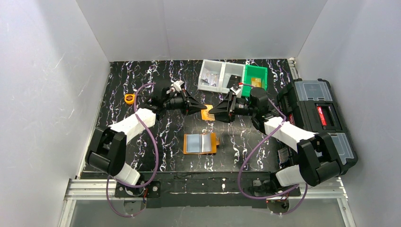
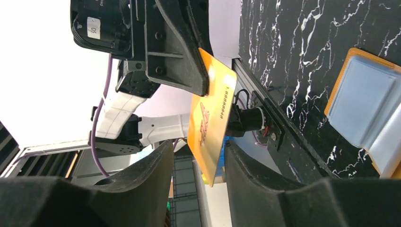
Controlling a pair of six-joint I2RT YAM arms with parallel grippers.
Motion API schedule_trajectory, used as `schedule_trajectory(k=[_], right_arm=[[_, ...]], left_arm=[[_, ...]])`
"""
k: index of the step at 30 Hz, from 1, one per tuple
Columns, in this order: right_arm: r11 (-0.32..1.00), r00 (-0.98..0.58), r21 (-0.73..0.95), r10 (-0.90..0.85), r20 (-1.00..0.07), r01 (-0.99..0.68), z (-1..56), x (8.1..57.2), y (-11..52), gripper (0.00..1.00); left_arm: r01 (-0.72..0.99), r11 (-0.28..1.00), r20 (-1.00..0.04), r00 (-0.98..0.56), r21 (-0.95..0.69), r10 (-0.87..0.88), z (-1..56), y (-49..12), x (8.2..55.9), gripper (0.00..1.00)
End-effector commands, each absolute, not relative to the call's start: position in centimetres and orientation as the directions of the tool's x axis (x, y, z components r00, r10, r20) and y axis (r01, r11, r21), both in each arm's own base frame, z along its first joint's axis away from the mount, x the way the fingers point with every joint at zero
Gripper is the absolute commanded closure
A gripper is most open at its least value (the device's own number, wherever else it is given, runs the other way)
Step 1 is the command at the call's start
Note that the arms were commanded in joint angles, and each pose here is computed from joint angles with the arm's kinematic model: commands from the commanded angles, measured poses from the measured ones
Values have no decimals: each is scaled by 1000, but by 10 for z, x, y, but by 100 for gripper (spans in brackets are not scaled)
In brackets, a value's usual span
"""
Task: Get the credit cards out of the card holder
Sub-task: Remove the credit card from the card holder, then place the credit card in the storage box.
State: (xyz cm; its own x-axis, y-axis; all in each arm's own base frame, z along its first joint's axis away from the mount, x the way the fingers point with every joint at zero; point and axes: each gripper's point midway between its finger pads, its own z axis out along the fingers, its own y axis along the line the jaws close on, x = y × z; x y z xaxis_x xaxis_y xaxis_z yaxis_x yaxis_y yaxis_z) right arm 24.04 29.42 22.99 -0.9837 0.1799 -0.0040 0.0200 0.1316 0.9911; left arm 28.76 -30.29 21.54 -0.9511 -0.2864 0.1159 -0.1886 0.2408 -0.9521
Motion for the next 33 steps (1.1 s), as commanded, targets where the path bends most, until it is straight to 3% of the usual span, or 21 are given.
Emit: schedule_trajectory(k=[1,7,12,16,17,21,26,33], right_arm=[[63,-986,997,158,-58,-49,258,237,297,51],[54,-986,997,156,-58,-50,263,239,297,62],[74,-984,996,166,-63,-52,262,242,298,97],[162,-977,984,186,-107,-76,259,245,295,99],[201,-972,975,196,-131,-91,257,246,293,99],[411,-939,903,248,-238,-121,247,258,275,99],[704,-868,703,280,-411,-105,236,294,234,99],[952,-804,296,233,-547,75,200,367,152,99]], left_arm=[[-130,147,87,-959,-981,-271,245,-307,292,100],[-111,136,73,-964,-984,-257,247,-310,294,100],[-100,139,69,-974,-985,-215,247,-310,288,98],[-82,203,40,-978,-976,-205,241,-306,281,38],[-83,245,31,-977,-966,-211,236,-303,279,27],[-157,521,24,-967,-839,-253,202,-275,267,5],[-138,739,-93,-960,-659,-263,188,-237,266,2],[-78,813,-169,-962,-578,-213,188,-214,254,2]])
